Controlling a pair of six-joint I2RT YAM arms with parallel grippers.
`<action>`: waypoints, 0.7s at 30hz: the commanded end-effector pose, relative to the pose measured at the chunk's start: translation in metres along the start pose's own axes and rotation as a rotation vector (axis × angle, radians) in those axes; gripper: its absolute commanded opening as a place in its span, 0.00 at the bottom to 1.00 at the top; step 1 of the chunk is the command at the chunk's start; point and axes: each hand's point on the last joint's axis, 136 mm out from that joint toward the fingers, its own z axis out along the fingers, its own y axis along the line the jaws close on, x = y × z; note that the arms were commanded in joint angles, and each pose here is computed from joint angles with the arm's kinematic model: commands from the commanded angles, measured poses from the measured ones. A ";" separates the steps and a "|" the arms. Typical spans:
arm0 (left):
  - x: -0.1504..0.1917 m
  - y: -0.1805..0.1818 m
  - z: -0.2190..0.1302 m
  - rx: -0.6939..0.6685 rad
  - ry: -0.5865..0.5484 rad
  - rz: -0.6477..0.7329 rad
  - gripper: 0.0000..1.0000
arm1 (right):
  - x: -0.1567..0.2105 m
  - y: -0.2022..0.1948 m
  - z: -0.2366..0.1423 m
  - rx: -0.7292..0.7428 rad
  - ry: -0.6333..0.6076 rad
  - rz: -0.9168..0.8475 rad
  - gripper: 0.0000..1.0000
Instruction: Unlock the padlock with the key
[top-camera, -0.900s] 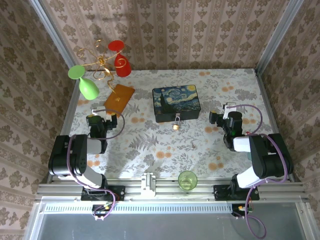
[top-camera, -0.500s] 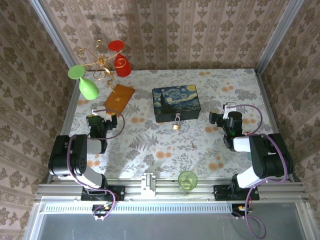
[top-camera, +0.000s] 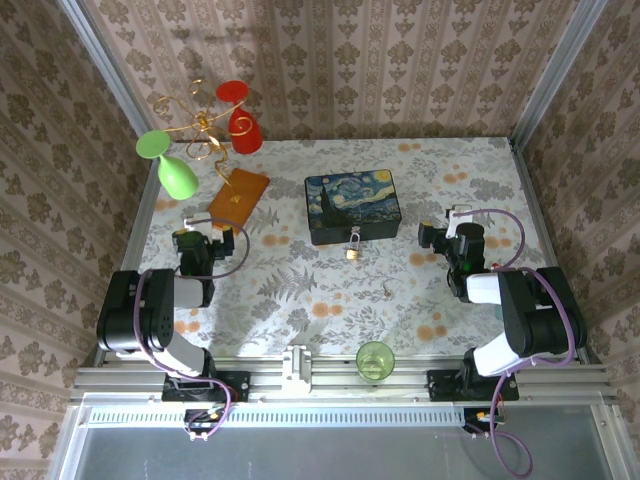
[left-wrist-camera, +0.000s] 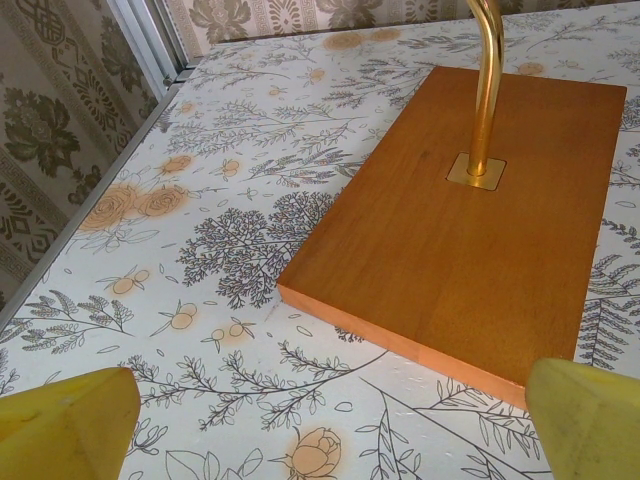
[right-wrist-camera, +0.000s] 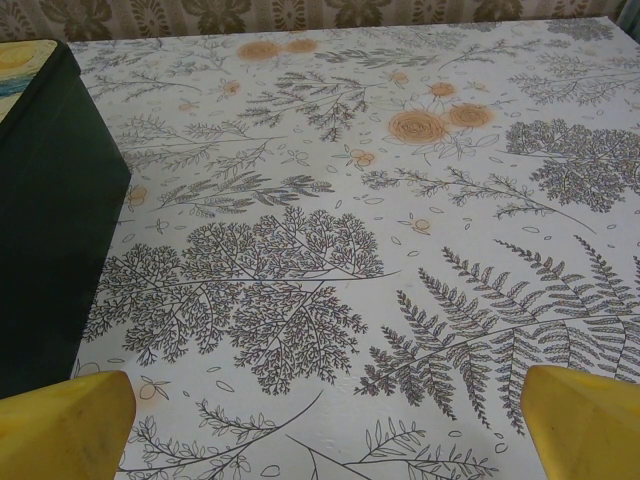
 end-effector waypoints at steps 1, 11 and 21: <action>-0.014 0.000 0.004 -0.010 -0.039 0.007 1.00 | -0.012 0.003 0.003 -0.013 -0.038 -0.016 1.00; -0.013 -0.005 0.004 0.023 -0.040 0.017 1.00 | -0.012 0.003 0.003 -0.014 -0.040 -0.015 1.00; -0.043 -0.001 -0.019 -0.059 -0.051 0.061 1.00 | -0.044 0.010 -0.018 0.032 -0.006 -0.050 1.00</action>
